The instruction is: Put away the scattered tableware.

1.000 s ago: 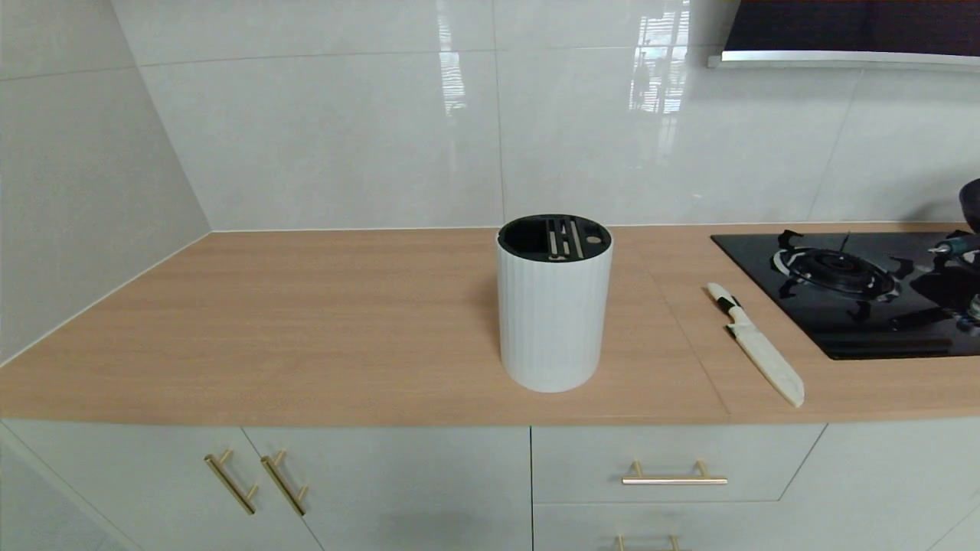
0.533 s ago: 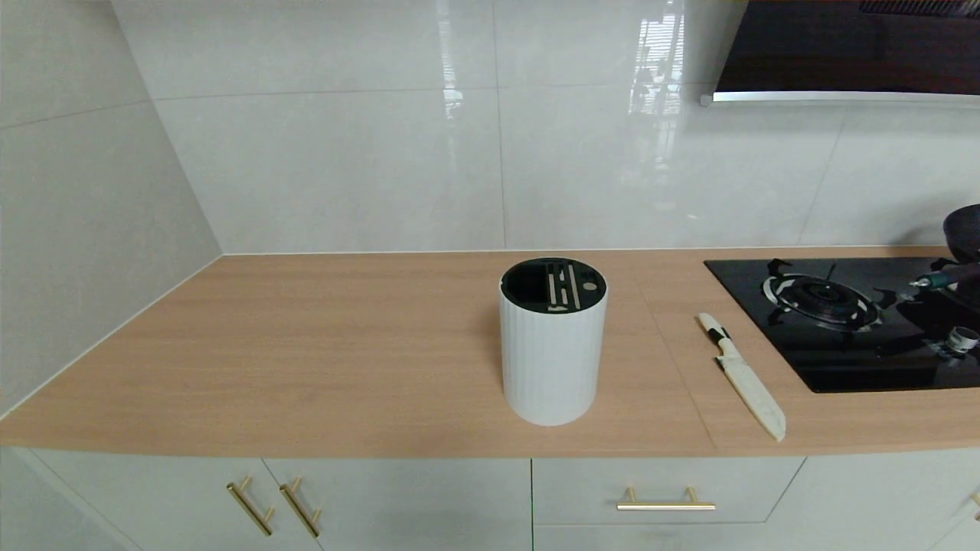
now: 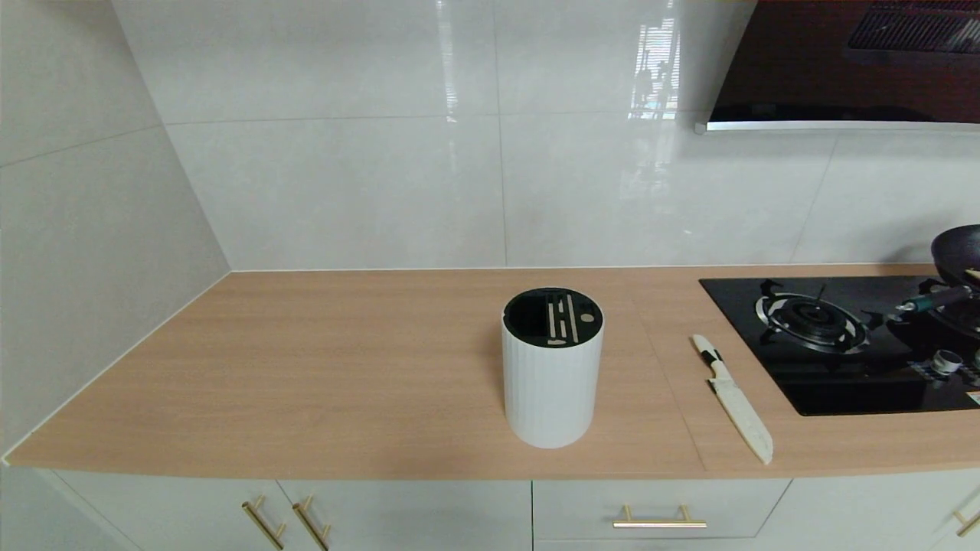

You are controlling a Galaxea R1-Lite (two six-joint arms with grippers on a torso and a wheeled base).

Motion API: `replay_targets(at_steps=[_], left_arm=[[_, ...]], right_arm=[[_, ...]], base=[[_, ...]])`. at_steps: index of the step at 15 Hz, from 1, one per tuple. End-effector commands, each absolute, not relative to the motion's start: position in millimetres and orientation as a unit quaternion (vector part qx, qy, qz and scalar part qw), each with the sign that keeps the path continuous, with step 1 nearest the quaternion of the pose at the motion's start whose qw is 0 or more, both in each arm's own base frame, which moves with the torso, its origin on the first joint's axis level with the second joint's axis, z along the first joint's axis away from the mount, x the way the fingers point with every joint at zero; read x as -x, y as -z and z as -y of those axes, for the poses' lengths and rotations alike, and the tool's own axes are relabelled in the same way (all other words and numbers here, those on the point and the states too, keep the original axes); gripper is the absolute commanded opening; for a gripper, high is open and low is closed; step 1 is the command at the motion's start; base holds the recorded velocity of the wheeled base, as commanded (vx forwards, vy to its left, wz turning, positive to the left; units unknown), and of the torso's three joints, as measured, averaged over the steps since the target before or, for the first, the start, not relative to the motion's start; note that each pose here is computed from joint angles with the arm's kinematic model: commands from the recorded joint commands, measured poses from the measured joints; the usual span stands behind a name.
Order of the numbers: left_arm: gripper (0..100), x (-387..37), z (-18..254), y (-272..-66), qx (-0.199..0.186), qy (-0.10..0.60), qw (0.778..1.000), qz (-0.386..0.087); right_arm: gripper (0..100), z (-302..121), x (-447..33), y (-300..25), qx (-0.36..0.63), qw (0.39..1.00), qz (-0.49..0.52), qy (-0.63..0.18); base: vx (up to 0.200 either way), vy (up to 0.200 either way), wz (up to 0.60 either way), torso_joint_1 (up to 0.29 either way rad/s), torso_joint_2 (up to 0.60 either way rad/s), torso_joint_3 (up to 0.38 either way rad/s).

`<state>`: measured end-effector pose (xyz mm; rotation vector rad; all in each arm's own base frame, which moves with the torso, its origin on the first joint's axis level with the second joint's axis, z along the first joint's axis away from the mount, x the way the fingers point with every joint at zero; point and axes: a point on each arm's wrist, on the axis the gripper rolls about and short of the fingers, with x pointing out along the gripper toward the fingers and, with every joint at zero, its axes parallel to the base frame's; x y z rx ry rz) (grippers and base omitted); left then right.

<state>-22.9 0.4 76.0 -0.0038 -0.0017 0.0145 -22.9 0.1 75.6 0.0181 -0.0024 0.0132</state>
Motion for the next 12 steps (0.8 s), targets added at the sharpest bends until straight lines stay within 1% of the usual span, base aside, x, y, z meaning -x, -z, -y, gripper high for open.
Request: replay_targets(at_steps=[1, 12], left_arm=[[100, 22.8, -0.4, -75.9, 0.002, -0.008, 1.0, 0.0], [100, 22.8, -0.4, -75.9, 0.002, -0.008, 1.0, 0.0]], right_arm=[[100, -0.1, 22.8, -75.6, -0.009, 1.0, 0.001, -0.007], [100, -0.3, 22.7, -75.7, 0.006, 1.0, 0.0, -0.011]], base=[[0.0, 0.0, 0.0, 0.0, 0.0, 0.0], [0.0, 0.0, 0.0, 0.0, 0.0, 0.0]])
